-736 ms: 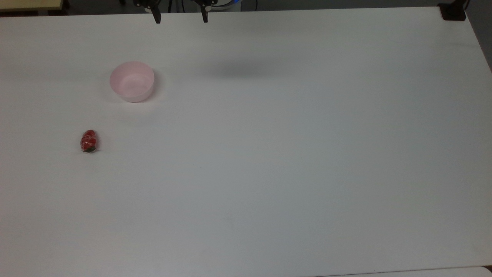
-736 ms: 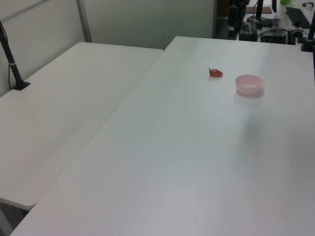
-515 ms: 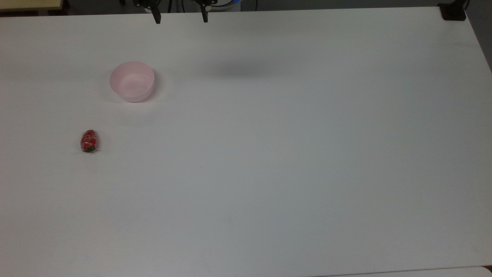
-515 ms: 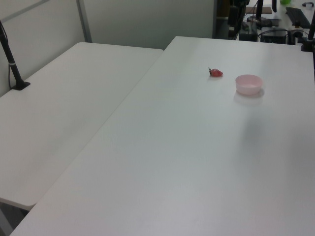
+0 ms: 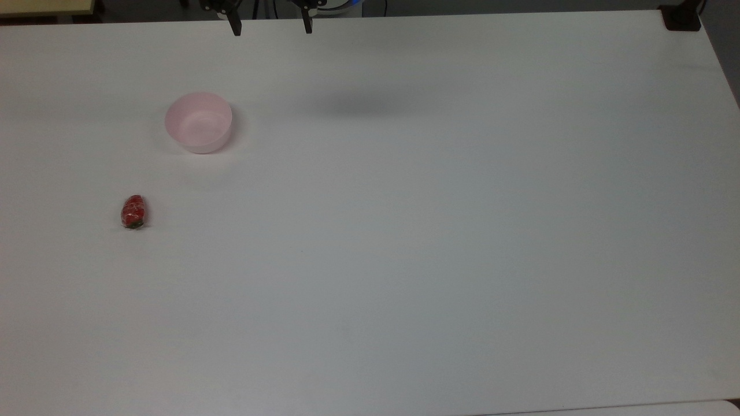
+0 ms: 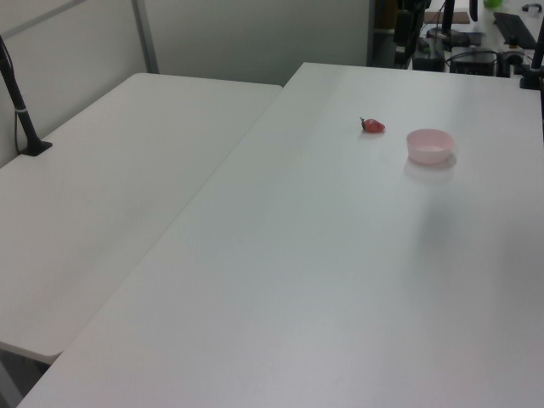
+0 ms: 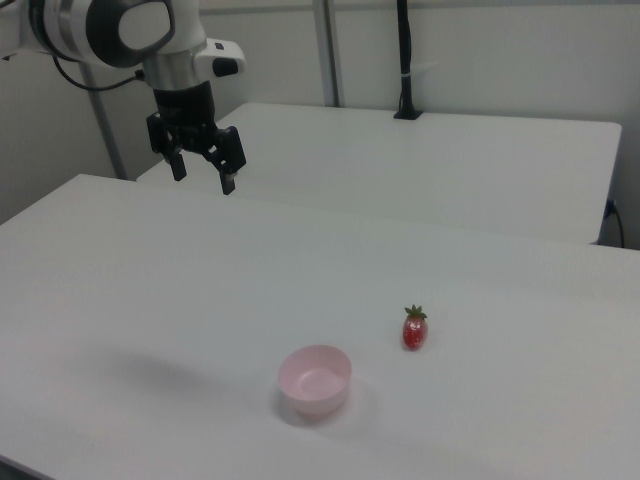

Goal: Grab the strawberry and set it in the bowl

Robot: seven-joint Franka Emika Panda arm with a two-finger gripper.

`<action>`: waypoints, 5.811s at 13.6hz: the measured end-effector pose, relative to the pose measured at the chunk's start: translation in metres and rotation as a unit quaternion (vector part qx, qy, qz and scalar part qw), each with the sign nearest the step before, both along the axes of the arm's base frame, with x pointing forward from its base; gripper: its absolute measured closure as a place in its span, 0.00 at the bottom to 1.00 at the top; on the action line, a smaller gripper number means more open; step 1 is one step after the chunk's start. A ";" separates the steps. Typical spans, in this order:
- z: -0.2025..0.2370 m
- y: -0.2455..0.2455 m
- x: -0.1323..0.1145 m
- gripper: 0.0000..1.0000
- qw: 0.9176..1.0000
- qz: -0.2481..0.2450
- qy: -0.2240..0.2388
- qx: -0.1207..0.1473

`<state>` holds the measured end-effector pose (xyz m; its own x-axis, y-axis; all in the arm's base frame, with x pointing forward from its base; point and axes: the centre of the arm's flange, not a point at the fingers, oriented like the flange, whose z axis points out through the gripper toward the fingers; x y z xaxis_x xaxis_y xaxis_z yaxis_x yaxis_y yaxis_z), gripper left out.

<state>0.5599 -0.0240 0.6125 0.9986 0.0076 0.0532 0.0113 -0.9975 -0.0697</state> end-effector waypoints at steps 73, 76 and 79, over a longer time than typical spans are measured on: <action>0.001 -0.032 -0.042 0.00 0.995 -0.087 0.047 -0.009; 0.000 -0.029 -0.019 0.00 0.997 -0.074 -0.012 -0.013; -0.016 -0.033 -0.006 0.00 0.998 -0.065 -0.006 -0.015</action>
<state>0.5540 -0.0567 0.5969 0.9906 -0.1196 0.0665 -0.1171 -0.9923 -0.0396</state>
